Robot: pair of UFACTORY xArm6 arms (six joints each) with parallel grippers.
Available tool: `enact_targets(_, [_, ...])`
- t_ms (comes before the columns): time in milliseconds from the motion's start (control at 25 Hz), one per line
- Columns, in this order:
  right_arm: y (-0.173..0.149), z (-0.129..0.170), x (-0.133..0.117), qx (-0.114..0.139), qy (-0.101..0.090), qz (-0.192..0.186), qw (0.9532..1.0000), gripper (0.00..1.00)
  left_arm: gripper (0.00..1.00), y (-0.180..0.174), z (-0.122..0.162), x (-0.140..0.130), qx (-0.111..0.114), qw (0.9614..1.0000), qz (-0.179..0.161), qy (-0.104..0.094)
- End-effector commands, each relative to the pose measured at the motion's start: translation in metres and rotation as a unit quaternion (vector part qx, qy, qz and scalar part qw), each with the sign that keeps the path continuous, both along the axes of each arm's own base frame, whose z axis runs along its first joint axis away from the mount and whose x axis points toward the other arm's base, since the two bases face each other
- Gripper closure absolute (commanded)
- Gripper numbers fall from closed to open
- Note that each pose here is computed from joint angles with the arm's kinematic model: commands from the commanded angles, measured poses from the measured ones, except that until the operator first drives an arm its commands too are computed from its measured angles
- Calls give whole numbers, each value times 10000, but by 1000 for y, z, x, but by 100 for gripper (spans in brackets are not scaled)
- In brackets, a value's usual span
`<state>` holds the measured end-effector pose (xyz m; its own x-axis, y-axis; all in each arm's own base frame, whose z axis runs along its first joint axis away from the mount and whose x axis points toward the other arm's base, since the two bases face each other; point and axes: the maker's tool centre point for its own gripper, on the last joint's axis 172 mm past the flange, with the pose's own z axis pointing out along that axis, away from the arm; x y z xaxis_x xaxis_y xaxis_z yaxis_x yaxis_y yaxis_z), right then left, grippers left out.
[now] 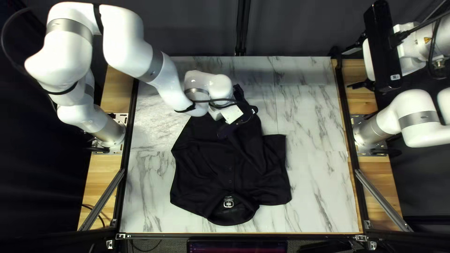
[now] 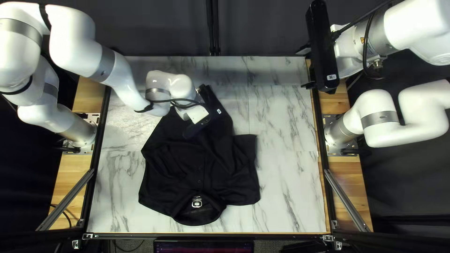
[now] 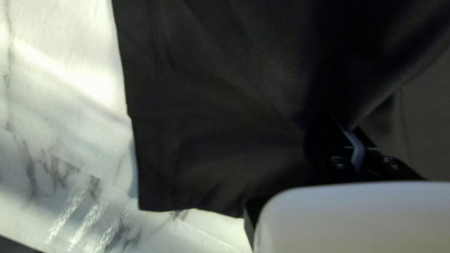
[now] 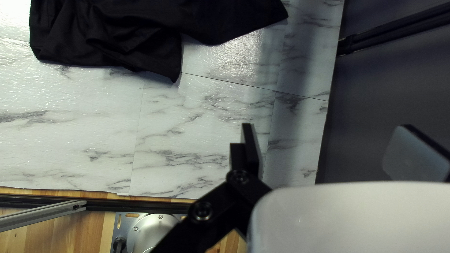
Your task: Fold t-shirt
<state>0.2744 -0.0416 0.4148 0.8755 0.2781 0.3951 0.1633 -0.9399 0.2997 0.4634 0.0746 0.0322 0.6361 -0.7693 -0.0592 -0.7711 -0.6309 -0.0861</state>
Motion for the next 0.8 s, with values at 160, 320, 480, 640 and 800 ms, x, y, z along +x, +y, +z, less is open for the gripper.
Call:
enact_targets(160, [0,0,0,0,0,0,10000,0,100,-59,30,-17,530,9975,454,-77])
enact_targets(320, [0,0,0,0,0,0,10000,0,100,-89,37,-26,809,9935,792,-86])
enact_targets(480, [0,0,0,0,0,0,10000,0,100,-118,52,-39,1068,9868,1217,-48])
enact_targets(640, [0,0,0,0,0,0,10000,0,100,-137,73,-48,1211,9806,1538,-91])
enact_targets(800, [0,0,0,0,0,0,10000,0,100,-162,88,-52,1331,9760,1721,-120])
